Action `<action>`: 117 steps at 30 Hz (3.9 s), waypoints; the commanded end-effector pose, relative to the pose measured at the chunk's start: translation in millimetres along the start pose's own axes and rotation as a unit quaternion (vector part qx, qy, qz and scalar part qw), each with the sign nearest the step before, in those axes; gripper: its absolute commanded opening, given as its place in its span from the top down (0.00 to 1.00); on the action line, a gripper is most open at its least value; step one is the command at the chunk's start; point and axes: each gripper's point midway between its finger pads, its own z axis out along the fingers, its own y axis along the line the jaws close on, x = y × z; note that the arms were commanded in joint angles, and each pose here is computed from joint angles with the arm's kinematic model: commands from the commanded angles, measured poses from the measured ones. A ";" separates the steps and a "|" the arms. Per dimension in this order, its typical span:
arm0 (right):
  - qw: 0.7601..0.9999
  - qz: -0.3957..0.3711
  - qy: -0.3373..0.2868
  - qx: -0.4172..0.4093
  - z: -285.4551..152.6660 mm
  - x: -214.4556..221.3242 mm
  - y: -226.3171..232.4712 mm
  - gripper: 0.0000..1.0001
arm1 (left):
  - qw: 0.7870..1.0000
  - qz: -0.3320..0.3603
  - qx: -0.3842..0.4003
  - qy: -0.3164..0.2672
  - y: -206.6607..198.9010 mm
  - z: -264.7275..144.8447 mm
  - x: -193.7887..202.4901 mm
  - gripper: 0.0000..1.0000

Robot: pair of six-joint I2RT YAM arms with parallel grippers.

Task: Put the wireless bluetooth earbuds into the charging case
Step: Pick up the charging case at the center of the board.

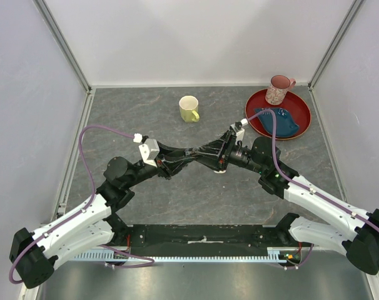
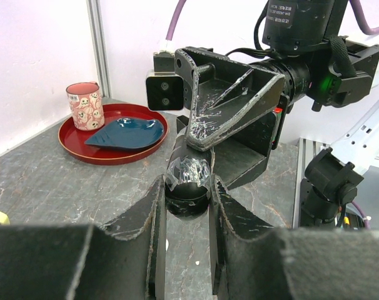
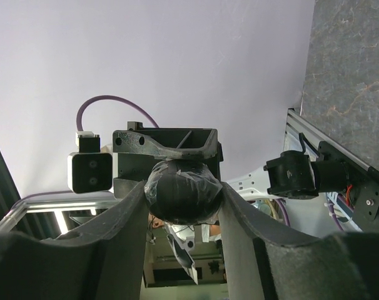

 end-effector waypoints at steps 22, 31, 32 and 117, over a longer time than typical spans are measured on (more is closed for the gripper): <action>0.998 -0.015 0.005 -0.054 -5.7 0.5 27.2 0.73 | 1.000 0.005 0.009 -0.016 -3.8 4.4 -10.2 0.83; 0.998 -0.014 0.016 -0.063 -4.9 3.4 30.5 0.80 | 0.997 -0.016 0.014 -0.075 -7.5 2.2 -20.8 0.47; 0.998 -0.014 0.016 -0.063 -4.9 3.4 30.6 0.80 | 0.997 -0.022 0.013 -0.078 -7.6 1.3 -19.6 0.46; 0.935 -0.336 -0.080 0.086 -42.6 -31.7 22.7 0.07 | 0.993 -0.046 0.033 -0.101 -20.4 0.8 -24.6 0.98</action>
